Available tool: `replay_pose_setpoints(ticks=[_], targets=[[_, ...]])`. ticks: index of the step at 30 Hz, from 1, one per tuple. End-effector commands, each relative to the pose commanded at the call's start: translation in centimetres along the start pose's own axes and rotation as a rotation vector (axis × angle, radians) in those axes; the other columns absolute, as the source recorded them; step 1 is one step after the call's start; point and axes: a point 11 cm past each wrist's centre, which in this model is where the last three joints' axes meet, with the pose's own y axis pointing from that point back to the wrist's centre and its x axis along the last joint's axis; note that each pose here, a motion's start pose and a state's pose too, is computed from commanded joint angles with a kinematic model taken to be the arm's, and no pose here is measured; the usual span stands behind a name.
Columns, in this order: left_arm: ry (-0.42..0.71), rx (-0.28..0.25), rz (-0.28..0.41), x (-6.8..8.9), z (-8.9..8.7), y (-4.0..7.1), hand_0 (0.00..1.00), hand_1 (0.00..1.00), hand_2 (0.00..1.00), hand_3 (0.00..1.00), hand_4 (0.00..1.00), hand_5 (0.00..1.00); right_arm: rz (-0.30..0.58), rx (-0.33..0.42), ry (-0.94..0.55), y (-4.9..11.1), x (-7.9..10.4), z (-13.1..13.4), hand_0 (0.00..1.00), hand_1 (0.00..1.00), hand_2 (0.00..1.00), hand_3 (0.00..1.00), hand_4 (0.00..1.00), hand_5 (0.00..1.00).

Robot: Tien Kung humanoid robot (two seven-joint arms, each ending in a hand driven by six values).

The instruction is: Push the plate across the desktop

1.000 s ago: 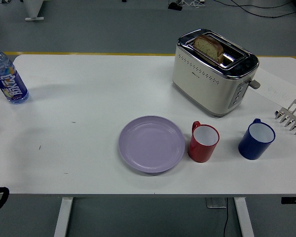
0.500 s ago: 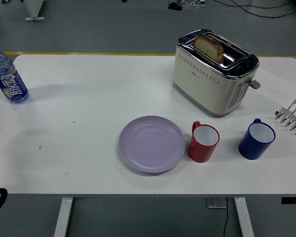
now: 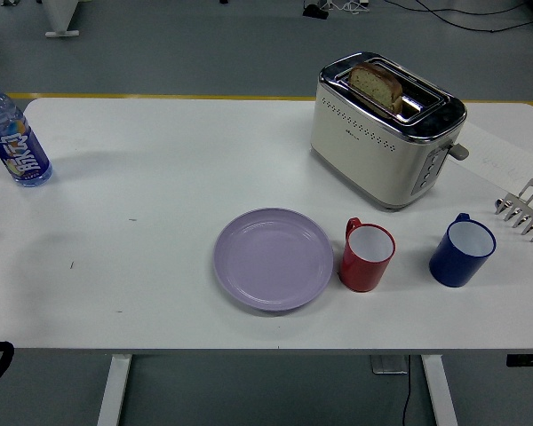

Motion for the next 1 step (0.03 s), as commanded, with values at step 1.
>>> replay_pose_setpoints(ticks=[1], targets=[[0.0, 0.0, 0.0, 0.0, 0.0, 0.0, 0.642, 0.65, 0.643, 0.562, 0.503, 0.984, 0.0, 0.0, 0.0, 0.0, -0.01, 0.01, 0.67, 0.624, 0.703, 0.582, 0.279, 0.169]])
